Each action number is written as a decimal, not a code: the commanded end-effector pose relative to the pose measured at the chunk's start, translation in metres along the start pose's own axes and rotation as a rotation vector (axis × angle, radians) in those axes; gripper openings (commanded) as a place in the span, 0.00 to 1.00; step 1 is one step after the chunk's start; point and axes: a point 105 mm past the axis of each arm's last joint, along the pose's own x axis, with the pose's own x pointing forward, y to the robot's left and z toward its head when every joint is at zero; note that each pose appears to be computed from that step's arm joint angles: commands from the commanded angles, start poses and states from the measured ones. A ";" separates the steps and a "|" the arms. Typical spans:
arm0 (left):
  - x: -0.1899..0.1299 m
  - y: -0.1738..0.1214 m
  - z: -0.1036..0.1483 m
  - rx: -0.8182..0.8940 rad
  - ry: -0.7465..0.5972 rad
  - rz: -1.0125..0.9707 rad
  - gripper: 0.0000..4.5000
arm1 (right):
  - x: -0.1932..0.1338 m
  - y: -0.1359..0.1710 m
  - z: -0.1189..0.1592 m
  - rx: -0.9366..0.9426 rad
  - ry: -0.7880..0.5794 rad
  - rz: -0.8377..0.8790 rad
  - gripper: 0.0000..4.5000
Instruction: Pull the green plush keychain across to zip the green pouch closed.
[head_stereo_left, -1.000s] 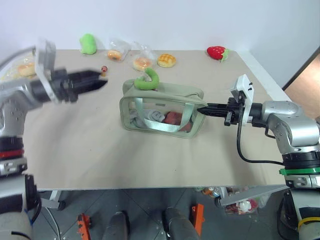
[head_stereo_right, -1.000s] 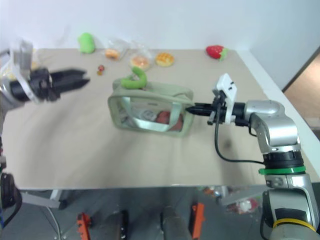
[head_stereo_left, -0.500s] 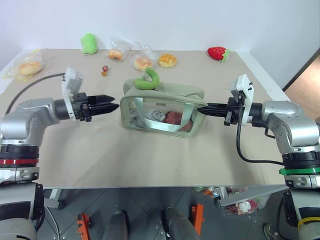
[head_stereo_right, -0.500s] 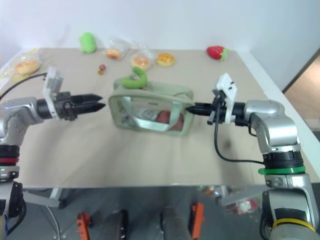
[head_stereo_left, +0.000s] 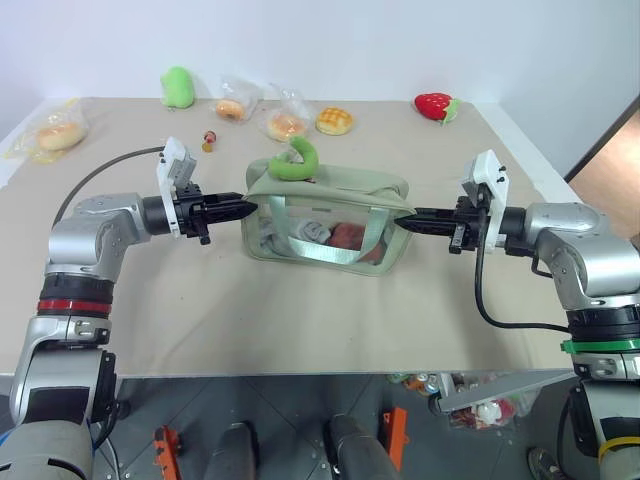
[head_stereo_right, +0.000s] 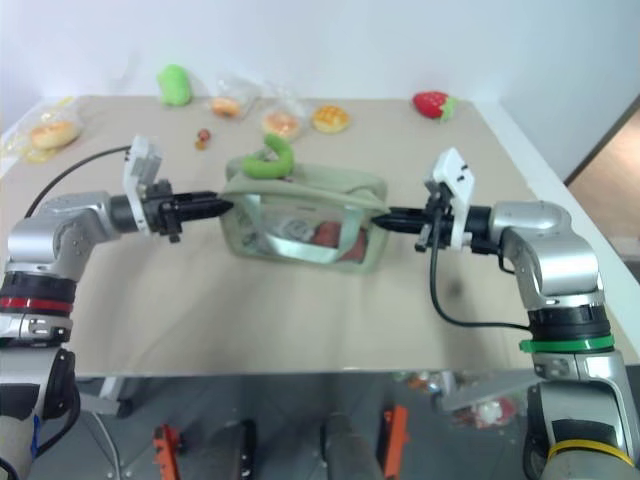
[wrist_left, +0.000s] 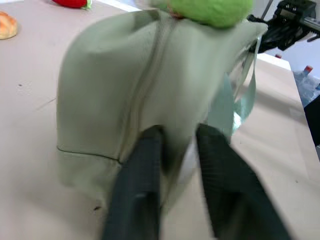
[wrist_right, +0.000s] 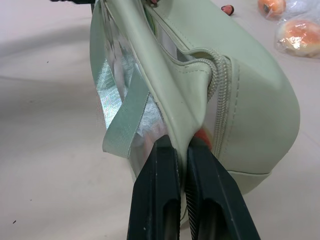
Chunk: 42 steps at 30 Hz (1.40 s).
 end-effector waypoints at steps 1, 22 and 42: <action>-0.005 -0.002 0.029 0.056 -0.095 -0.006 0.01 | -0.007 -0.001 0.012 -0.037 -0.032 -0.020 0.00; -0.004 -0.012 0.017 0.079 -0.011 -0.022 0.00 | -0.028 -0.005 0.044 0.015 -0.157 0.001 0.78; -0.005 -0.014 0.014 0.097 -0.009 -0.007 0.00 | 0.077 0.021 0.124 -0.379 -0.200 0.164 0.91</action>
